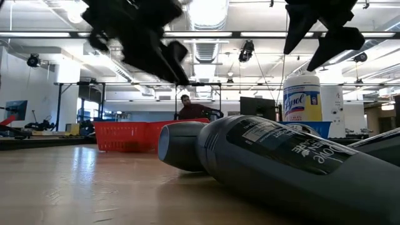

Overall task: Pick & Place Travel size toiletries
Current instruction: Put the blue razor into the middle red bin

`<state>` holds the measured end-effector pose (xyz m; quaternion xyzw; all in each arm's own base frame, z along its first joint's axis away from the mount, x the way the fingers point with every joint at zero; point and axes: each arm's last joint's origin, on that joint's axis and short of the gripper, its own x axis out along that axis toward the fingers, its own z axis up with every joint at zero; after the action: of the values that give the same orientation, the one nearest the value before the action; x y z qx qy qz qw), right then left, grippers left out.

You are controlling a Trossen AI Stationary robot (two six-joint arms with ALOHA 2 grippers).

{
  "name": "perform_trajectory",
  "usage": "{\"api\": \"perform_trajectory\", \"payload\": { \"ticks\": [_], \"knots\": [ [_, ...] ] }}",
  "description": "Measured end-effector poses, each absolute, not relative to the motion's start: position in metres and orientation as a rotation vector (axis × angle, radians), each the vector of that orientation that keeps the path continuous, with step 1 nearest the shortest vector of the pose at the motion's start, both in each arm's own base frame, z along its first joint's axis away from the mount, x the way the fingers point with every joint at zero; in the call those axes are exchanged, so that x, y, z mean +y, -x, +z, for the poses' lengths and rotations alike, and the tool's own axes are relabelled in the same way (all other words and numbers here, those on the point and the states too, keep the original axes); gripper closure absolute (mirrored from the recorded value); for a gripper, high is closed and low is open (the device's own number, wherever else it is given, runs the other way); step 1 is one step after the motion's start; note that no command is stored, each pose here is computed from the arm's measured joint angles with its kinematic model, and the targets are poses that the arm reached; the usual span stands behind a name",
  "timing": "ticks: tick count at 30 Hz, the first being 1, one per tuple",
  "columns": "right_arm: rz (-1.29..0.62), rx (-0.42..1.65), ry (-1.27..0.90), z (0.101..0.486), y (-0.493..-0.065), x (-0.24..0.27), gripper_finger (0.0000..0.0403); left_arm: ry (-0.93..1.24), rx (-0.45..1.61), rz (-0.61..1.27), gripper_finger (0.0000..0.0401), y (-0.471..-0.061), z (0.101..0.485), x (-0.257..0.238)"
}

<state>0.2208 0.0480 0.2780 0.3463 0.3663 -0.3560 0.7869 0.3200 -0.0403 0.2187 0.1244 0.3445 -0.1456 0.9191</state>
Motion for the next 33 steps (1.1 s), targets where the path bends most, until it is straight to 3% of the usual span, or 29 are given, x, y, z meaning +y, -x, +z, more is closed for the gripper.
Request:
{"api": "perform_trajectory", "payload": {
  "ticks": [10,16,33],
  "knots": [
    [-0.747,0.830,-0.825,0.276,-0.221,0.052,0.0039,-0.542,0.947,-0.495,0.0240,-0.379,0.186,-0.043],
    [-0.740,0.829,-0.832,0.276,-0.221,0.055,0.0039,-0.609,0.965,-0.471,0.0240,-0.402,0.190,-0.039],
    [-0.737,0.833,-0.822,0.276,-0.220,0.055,0.0039,-0.658,1.036,-0.517,0.0243,-0.410,0.161,-0.027]
  ]
}}
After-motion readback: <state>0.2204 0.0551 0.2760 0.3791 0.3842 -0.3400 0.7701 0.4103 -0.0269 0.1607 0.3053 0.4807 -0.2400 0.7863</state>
